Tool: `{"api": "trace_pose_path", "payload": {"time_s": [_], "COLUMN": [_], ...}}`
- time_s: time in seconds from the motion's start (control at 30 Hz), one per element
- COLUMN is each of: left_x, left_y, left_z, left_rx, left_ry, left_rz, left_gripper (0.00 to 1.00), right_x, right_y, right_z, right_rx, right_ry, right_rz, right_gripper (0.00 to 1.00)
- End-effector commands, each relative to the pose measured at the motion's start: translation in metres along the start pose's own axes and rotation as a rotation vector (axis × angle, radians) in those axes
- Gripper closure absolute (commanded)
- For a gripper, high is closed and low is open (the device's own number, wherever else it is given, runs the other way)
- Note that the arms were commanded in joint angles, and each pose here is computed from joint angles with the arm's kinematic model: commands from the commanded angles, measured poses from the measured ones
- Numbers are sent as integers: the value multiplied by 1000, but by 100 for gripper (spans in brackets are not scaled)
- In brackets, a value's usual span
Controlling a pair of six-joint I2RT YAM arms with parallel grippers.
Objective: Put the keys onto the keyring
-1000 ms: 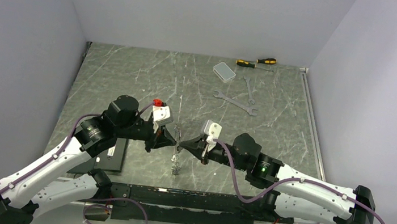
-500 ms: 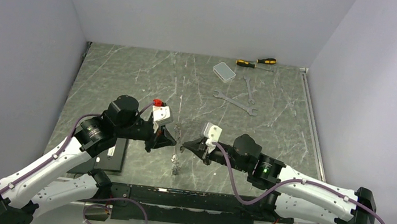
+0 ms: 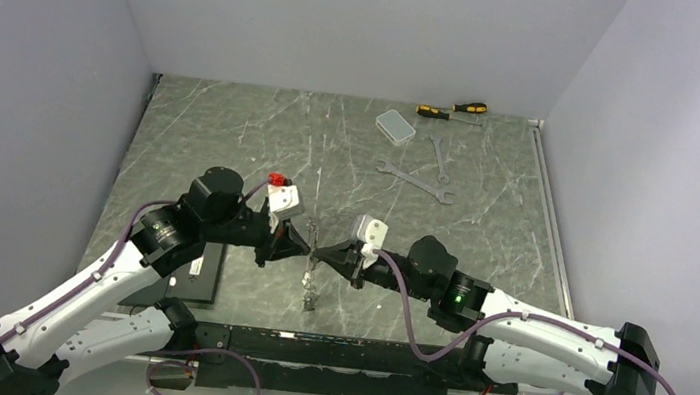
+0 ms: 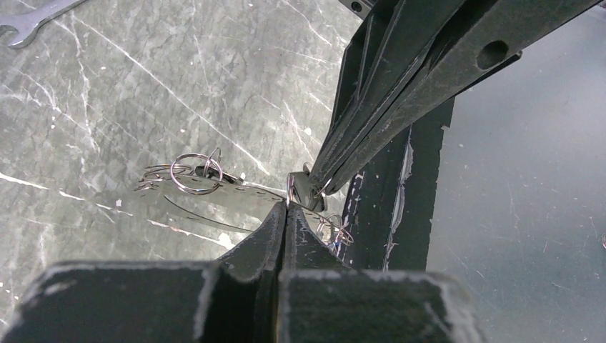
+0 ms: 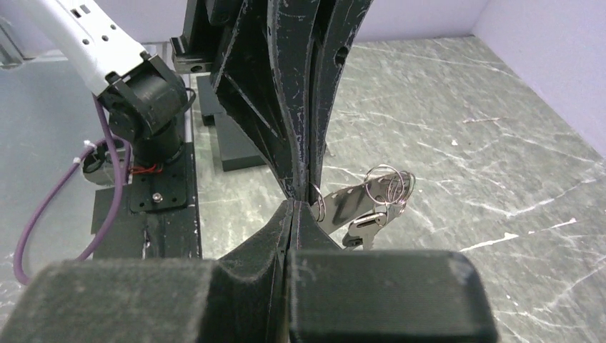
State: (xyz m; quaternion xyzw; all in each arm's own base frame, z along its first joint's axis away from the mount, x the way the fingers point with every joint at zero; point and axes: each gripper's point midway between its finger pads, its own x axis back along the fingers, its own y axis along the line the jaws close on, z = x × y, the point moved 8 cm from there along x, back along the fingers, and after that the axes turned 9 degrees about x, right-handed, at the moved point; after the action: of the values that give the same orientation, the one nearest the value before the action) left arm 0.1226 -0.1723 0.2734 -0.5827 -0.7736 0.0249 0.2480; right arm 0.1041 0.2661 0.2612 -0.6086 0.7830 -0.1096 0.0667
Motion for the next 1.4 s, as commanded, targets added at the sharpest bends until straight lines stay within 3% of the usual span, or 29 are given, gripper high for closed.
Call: {"api": "trace_pose_path", "payload": {"time_s": [0.0,1.37], "left_x": [7,9], "left_y": [-8,-8], "left_z": [-23,-24], "left_rx": [-47,-68], "left_ry": [-77,-90], "left_rz": [24,16], "left_gripper": [100,100], "right_x": [-4,-3], "right_y": [-4,-15], "right_z": [-16,-20], "right_rx": [0,-24], "right_ry": [-90,-78], "right_rz": [11,120], "right_gripper": [100,100]}}
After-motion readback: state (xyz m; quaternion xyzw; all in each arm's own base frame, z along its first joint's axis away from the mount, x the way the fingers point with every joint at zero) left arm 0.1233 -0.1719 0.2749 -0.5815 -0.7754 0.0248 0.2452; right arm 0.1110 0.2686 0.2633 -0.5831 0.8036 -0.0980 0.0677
